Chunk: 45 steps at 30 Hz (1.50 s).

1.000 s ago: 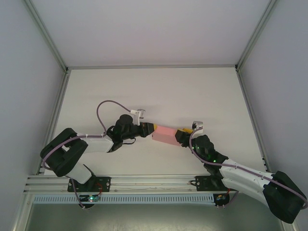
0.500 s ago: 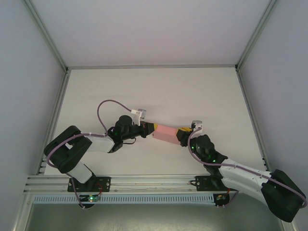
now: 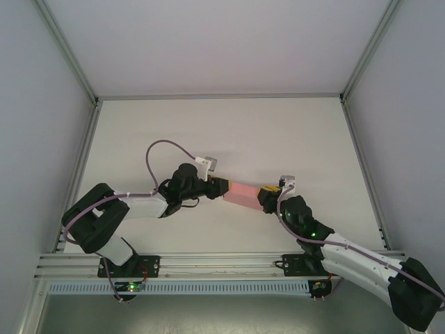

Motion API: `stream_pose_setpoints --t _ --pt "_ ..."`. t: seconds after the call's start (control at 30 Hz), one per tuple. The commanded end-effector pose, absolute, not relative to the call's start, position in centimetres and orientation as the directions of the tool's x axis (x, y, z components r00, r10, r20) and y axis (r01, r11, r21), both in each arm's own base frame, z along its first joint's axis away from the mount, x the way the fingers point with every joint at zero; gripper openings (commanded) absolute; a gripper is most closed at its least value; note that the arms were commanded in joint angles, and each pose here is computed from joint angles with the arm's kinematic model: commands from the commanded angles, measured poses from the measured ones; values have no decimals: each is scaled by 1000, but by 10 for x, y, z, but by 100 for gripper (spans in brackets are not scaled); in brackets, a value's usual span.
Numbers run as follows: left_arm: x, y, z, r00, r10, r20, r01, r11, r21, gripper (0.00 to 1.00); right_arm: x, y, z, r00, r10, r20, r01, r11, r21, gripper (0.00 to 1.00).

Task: Assemble paper box

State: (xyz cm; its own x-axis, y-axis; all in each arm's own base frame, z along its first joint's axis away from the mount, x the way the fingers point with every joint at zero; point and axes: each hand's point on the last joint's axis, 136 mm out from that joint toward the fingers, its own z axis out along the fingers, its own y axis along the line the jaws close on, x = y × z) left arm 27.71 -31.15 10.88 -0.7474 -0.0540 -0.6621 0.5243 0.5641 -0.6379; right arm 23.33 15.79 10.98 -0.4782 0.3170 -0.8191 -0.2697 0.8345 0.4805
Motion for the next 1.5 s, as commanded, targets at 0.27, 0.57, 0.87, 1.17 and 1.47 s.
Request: stream_pose_setpoints --t 0.27,0.57,0.87,1.17,1.47 --pt "273 -303 107 -786 47 -616 489 658 -574 99 224 143 86 -602 221 -767 -162 907 388 50" --pt "288 -289 147 -728 47 -683 491 732 -473 100 240 156 126 -589 198 -784 -183 912 368 74" --pt "295 -232 166 -752 37 -658 294 913 -284 100 227 198 172 -577 -155 -802 -548 802 239 99" --pt "281 -164 156 -761 3 -648 100 989 -112 100 213 229 153 -454 -711 -537 -828 559 -40 98" --pt "260 -130 143 -752 -58 -656 29 992 -121 100 231 221 119 -371 -884 -283 -881 432 -194 98"
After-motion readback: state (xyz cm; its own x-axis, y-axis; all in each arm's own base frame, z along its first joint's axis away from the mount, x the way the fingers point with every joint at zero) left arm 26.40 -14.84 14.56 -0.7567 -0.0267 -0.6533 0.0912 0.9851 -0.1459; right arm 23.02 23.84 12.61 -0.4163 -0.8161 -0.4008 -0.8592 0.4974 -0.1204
